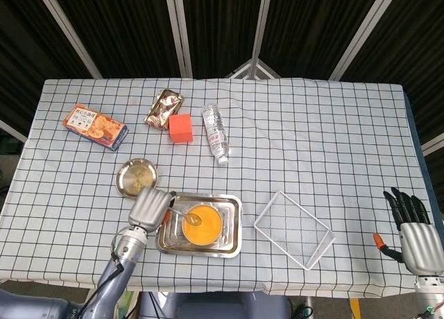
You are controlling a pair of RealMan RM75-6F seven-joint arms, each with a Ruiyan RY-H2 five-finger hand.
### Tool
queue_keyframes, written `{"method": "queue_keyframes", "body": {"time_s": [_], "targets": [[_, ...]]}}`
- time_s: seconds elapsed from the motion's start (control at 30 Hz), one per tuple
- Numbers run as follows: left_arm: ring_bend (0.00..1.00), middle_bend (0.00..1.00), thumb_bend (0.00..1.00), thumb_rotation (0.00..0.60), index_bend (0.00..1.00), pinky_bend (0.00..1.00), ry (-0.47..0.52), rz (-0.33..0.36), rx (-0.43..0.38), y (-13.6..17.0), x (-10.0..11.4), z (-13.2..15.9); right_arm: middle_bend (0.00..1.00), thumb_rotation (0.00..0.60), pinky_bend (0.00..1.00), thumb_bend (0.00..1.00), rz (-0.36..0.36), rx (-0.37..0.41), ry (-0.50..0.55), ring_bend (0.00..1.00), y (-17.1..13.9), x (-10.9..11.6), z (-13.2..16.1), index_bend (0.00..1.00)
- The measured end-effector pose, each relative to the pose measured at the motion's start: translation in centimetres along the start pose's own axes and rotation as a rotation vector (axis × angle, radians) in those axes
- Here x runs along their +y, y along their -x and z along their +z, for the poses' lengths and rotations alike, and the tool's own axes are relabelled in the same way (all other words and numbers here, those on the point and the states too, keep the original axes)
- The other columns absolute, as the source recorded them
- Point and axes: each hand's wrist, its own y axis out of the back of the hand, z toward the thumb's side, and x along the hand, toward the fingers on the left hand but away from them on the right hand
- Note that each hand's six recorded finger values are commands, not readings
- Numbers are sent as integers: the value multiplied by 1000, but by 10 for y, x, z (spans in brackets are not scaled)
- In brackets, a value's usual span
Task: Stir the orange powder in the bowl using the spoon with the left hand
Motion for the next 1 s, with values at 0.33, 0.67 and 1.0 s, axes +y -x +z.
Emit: {"method": "queue_keyframes", "body": {"time_s": [0.33, 0.67, 1.0], "targets": [[854, 883, 507, 600, 490, 918, -57, -35, -10, -4, -5, 29, 0, 600, 0, 360, 2, 2, 5, 0, 0, 0, 0, 0], [846, 858, 280, 600, 383, 913, -52, -29, 3, -5, -4, 26, 0, 600, 0, 360, 3, 1, 4, 0, 0, 0, 0, 0], [845, 854, 275, 600, 424, 912, 6, 4, 9, -1, 3, 14, 0, 600, 0, 360, 4, 0, 3, 0, 0, 0, 0, 0]]}}
